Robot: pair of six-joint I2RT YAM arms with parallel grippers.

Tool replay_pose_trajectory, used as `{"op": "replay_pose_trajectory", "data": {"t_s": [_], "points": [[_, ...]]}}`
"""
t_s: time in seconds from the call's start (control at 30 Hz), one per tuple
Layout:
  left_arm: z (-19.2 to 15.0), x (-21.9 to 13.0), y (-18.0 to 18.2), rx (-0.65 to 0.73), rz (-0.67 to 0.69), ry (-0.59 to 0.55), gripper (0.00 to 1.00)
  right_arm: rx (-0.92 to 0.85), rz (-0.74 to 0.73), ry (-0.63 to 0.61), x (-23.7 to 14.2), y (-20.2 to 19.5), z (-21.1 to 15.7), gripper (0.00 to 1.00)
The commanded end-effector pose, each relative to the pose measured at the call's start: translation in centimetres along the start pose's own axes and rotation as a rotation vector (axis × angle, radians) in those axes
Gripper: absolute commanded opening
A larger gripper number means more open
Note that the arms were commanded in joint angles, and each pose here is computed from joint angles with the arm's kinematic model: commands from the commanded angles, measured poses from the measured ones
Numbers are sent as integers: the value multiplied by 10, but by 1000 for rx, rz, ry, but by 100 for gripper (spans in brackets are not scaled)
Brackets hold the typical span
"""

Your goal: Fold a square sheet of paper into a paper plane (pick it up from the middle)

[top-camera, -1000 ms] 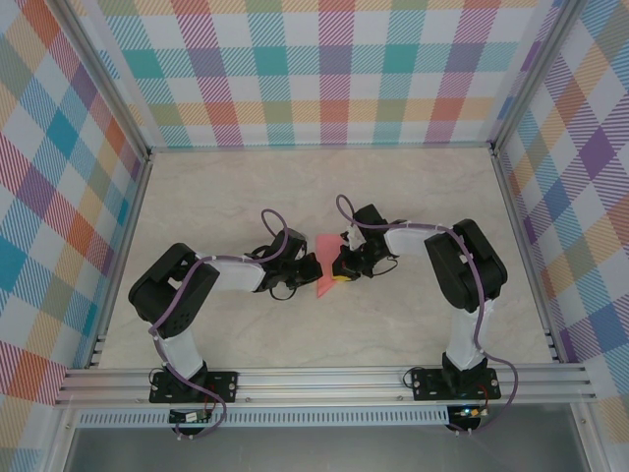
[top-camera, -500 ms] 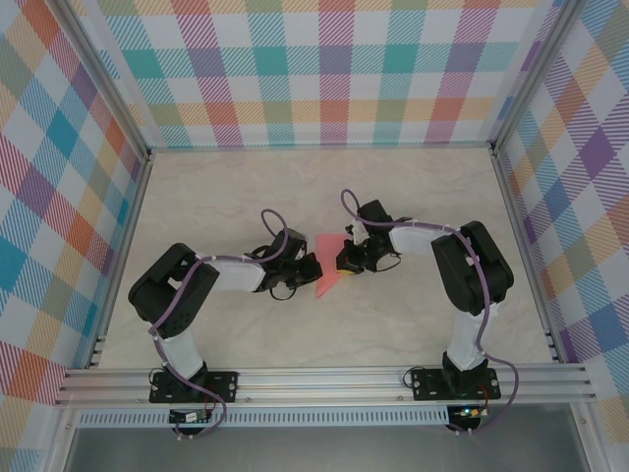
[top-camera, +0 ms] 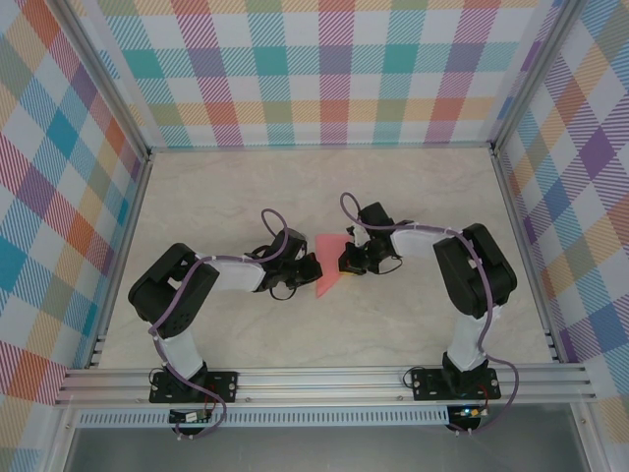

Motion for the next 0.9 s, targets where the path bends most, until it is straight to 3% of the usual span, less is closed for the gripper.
{"op": "replay_pose_trajectory", "data": {"t_s": [0.0,0.3,0.6,0.87], "points": [[-12,-1,19,-10,128,59,1,-7,18,-44,-9,-1,5,0],[-13,0,20,-8,132,63,1,42,-76,-55,5,-22,7,0],[-13,-1,20,3,137,63,0,-5,13,-128,-30,9,7,1],[-9,-1,17,36,152,72,1,-32,68,-12,-17,19,-6,2]]}}
Point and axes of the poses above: each hand's point on the last joint's axis, 136 mm out from that joint toward the fingers, its own x axis out along the fingers, its own y axis along the line the jaws close on, z = x × y, the point moved 10 cm from there along -x, back along the fingers, and after that the axes turned 15 degrees about x, right-handed, at the moved point
